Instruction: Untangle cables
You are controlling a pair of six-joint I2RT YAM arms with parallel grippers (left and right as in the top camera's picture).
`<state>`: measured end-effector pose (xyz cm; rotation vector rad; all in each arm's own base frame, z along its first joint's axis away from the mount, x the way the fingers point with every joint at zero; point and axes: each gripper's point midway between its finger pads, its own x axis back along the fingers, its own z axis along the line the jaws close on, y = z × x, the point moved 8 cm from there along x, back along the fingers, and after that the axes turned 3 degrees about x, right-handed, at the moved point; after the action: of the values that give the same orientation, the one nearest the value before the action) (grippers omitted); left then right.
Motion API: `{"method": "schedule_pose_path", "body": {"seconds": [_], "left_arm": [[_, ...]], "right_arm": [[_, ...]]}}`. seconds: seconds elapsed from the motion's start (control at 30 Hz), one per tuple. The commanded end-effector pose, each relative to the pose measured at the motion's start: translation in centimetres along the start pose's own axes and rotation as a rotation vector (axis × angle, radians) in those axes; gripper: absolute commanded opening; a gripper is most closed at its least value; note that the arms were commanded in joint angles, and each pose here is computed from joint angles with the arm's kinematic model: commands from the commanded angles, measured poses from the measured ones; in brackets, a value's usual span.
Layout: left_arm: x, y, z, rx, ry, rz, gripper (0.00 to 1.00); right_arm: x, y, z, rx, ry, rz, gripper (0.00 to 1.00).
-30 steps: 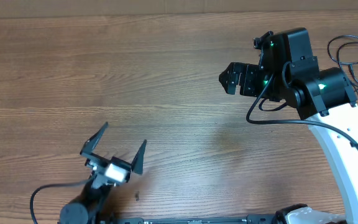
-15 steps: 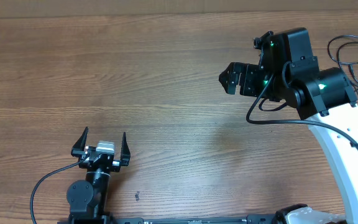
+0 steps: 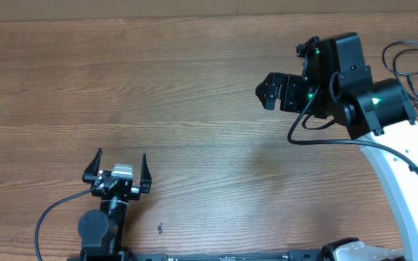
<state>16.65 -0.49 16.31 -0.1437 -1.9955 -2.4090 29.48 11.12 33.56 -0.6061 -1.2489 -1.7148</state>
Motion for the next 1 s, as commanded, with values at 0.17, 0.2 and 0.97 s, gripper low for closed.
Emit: {"method": "schedule_pose_path", "body": {"seconds": [0.17,0.2,0.97], "left_arm": [[0.03,-0.12,0.24,0.002,0.022,0.002,1.0],[0.03,-0.12,0.24,0.002,0.022,0.002,0.99],[0.03,-0.12,0.24,0.002,0.022,0.002,0.99]], "right_arm": [[0.54,0.15,0.28,0.015,0.007,-0.021,1.0],[0.54,0.15,0.28,0.015,0.007,-0.021,1.0],[0.43,0.62,-0.44,0.035,-0.051,-0.149,1.0]]}}
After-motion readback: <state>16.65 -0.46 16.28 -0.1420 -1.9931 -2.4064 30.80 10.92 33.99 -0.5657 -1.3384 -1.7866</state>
